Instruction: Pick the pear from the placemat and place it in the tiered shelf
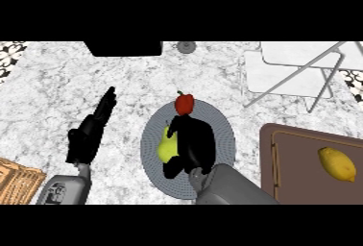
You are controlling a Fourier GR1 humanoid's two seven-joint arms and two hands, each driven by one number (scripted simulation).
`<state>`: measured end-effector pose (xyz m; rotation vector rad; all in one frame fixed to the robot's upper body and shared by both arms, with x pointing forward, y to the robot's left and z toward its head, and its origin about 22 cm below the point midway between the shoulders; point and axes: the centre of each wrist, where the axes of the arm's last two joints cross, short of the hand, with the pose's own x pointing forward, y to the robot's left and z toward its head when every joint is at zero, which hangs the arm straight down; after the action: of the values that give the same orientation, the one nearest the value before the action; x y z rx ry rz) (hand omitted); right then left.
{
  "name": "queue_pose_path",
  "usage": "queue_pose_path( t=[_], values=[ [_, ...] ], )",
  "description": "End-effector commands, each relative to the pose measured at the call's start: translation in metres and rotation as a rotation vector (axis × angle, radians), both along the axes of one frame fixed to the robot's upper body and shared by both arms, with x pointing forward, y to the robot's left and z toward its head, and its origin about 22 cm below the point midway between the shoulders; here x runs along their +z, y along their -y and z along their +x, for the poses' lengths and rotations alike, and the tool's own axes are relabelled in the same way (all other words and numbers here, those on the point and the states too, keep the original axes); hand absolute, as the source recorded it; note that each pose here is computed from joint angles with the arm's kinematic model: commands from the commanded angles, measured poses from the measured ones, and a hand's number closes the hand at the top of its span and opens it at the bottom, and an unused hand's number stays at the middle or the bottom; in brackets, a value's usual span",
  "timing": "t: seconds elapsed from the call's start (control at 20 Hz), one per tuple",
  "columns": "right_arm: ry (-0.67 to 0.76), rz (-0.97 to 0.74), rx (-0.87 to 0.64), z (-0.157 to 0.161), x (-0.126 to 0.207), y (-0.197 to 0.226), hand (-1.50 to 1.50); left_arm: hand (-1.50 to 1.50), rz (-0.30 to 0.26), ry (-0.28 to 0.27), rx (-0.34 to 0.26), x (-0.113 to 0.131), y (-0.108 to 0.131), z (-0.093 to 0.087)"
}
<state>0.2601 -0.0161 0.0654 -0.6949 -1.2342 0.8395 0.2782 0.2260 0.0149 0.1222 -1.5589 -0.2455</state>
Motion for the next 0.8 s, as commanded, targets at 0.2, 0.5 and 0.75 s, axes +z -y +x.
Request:
queue_pose_path(
  t=[0.2,0.5,0.75],
  values=[
    [0.278,0.214,-0.166,-0.026,0.062,0.01,1.5,0.0,-0.001,0.003,-0.01,-0.003,-0.009,-0.005],
    [0.407,0.209,-0.293,-0.042,0.117,0.024,1.5,0.0,-0.005,0.008,-0.004,0.003,-0.003,-0.004],
    [0.513,0.106,-0.384,-0.041,0.146,0.03,1.5,0.0,0.004,0.01,-0.01,-0.003,0.003,0.004]
  ],
)
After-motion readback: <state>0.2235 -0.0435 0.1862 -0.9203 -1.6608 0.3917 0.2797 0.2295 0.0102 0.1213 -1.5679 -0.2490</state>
